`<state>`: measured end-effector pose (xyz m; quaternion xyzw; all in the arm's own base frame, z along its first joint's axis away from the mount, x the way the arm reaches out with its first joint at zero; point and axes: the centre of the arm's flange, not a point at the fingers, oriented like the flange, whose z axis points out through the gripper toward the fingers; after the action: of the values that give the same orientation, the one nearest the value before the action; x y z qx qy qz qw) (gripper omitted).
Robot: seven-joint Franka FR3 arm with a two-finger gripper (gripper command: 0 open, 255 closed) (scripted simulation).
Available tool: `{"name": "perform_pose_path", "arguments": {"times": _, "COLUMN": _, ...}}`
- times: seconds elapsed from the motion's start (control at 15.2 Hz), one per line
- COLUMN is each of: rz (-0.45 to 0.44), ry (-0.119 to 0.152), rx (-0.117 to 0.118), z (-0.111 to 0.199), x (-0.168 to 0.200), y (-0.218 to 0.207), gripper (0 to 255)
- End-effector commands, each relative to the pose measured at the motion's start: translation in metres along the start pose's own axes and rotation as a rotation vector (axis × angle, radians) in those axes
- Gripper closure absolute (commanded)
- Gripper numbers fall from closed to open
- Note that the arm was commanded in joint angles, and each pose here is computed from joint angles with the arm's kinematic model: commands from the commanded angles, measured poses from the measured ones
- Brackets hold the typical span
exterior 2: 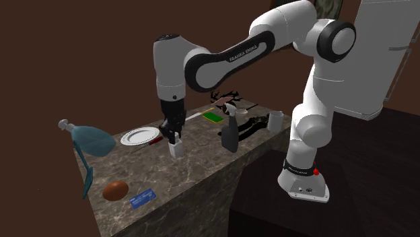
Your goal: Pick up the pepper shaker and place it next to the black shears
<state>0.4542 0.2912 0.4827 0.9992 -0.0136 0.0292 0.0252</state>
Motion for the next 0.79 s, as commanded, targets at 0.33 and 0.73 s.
{"name": "perform_pose_path", "arguments": {"times": 0.33, "rz": 0.000, "ry": 0.000, "rx": 0.000, "z": -0.037, "x": 0.002, "y": 0.002, "gripper": 255}}
{"name": "perform_pose_path", "arguments": {"times": 0.73, "rz": 0.000, "ry": 0.000, "rx": 0.000, "z": -0.042, "x": -0.003, "y": 0.055, "gripper": 255}}
